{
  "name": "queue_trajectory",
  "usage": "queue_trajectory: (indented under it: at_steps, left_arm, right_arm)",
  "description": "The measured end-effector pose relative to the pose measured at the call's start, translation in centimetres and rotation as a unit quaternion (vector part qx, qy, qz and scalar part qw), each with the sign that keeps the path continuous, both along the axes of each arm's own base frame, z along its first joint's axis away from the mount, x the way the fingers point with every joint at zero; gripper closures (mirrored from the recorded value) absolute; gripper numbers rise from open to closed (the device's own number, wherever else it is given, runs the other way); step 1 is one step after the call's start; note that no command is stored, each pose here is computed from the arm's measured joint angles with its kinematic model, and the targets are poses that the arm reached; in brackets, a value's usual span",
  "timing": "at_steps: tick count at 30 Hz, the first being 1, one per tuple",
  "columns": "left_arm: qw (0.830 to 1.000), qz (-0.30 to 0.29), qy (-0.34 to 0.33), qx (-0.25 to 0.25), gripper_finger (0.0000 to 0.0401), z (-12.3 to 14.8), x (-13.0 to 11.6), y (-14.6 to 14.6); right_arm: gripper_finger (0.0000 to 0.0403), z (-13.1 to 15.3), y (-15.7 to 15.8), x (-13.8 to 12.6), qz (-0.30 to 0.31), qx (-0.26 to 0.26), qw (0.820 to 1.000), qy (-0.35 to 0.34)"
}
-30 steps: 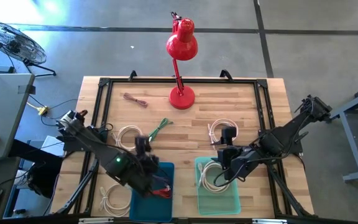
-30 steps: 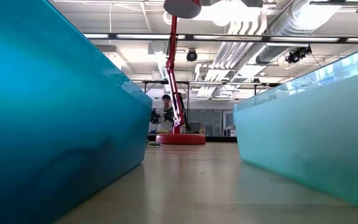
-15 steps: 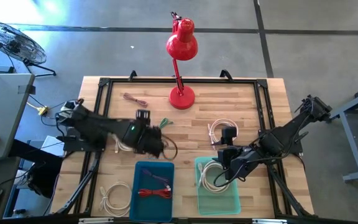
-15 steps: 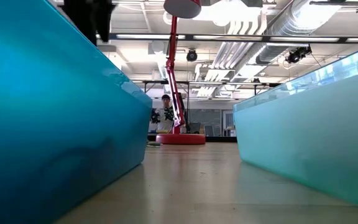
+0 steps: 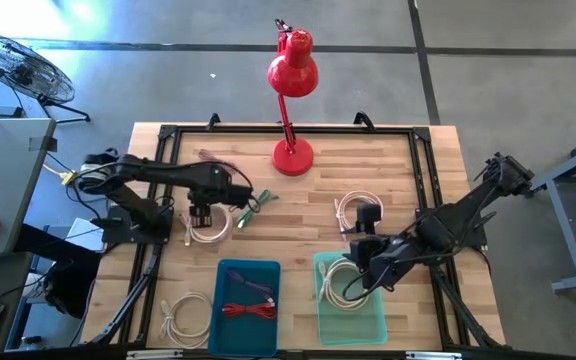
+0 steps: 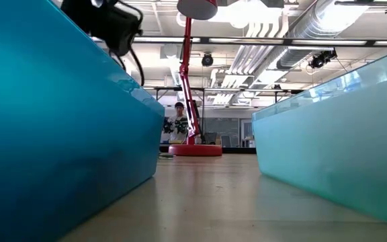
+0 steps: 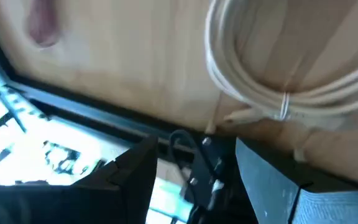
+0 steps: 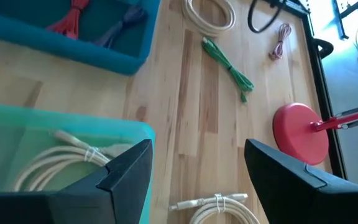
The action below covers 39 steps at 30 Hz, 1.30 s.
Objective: Pick & Place USB Port
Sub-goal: Put the white USB cable into the green bin
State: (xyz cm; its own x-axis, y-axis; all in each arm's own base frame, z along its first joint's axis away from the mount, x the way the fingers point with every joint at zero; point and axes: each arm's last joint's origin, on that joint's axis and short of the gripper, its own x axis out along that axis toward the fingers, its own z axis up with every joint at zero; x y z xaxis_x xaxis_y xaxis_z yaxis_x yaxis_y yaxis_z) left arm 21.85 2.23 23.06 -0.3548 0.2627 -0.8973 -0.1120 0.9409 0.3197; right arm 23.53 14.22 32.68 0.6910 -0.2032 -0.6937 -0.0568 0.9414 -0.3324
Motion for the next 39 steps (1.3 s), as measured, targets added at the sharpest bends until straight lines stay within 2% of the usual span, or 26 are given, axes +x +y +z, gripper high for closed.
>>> queue_trajectory:
  at_steps: [7,15,20,27,34,37,39]
  left_arm:
    - [0.995,0.003,-0.093,-0.033,0.0191,-2.8,-1.2,-0.1]
    - [0.989,0.020,-0.132,-0.062,0.0191,-5.0,-1.5,-0.3]
    - [0.992,0.032,-0.118,-0.043,0.0190,-6.4,-2.4,-0.3]
    - [0.992,0.036,-0.119,0.020,0.0190,-8.1,-3.3,0.0]
    - [0.990,0.038,-0.132,0.019,0.0192,-10.5,-4.6,-0.1]
    - [0.990,0.062,-0.128,0.021,0.0215,-10.6,-4.9,-0.2]
    - [0.989,0.070,-0.127,0.016,0.0259,-10.6,-4.9,-0.2]
  right_arm:
    - [0.0155,-2.3,-0.4,0.1,-0.016,-0.028,0.999,0.009]
    - [0.0155,-2.6,-0.1,0.6,0.000,-0.022,1.000,-0.014]
    - [0.0155,-2.5,0.1,0.8,0.013,0.003,1.000,-0.020]
    - [0.0155,-2.4,0.4,1.0,0.026,0.025,0.999,-0.023]
    - [0.0155,-2.2,0.5,1.1,0.032,0.025,0.999,-0.033]
    - [0.0155,-2.2,0.5,1.2,0.033,0.026,0.999,-0.035]
    - [0.0155,-2.2,0.5,1.2,0.033,0.026,0.999,-0.035]
